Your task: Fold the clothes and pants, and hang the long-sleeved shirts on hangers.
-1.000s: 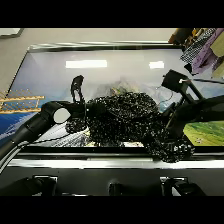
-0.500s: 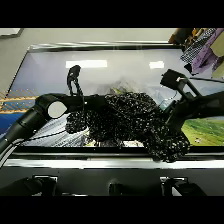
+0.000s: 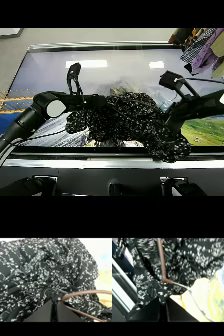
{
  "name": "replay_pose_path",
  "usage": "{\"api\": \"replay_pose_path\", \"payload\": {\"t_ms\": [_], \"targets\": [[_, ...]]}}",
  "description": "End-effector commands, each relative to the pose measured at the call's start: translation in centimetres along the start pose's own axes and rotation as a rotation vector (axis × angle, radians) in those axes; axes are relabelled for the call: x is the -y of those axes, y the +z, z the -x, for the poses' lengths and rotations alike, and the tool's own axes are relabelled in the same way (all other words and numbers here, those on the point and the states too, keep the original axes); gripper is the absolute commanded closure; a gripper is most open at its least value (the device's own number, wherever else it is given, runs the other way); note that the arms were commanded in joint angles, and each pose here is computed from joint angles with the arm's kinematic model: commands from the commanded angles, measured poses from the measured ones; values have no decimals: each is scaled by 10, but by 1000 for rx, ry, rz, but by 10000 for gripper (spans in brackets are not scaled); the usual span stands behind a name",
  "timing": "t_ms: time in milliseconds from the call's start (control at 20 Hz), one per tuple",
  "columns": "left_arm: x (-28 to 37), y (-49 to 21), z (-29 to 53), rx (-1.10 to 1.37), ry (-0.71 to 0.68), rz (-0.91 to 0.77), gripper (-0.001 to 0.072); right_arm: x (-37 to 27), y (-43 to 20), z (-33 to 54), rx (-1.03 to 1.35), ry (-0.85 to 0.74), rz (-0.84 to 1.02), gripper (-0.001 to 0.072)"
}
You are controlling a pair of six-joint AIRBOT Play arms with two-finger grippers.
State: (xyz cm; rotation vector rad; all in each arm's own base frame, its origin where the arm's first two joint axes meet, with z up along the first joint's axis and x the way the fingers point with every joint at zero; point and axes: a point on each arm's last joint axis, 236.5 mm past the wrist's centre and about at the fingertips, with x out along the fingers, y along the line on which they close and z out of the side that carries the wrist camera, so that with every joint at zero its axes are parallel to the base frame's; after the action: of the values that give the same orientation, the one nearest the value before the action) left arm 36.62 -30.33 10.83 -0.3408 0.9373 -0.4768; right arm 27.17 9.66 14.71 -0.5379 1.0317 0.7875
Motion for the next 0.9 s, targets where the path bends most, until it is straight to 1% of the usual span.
{"api": "replay_pose_path", "payload": {"t_ms": [0, 200, 350, 850], "targets": [[-6, 3, 1, 8, 21, -15, 689, -2, -19, 10, -63, -30, -23, 686], [-9, 9, 3, 20, 23, -5, 689, -5, -24, 17, -67, -43, -41, 686], [1, 21, 10, 47, 4, -11, 689, -10, -8, 14, -7, -9, -38, 687], [9, 32, 16, 78, -15, -14, 689, -6, 4, -17, -18, 84, -72, 686]]}}
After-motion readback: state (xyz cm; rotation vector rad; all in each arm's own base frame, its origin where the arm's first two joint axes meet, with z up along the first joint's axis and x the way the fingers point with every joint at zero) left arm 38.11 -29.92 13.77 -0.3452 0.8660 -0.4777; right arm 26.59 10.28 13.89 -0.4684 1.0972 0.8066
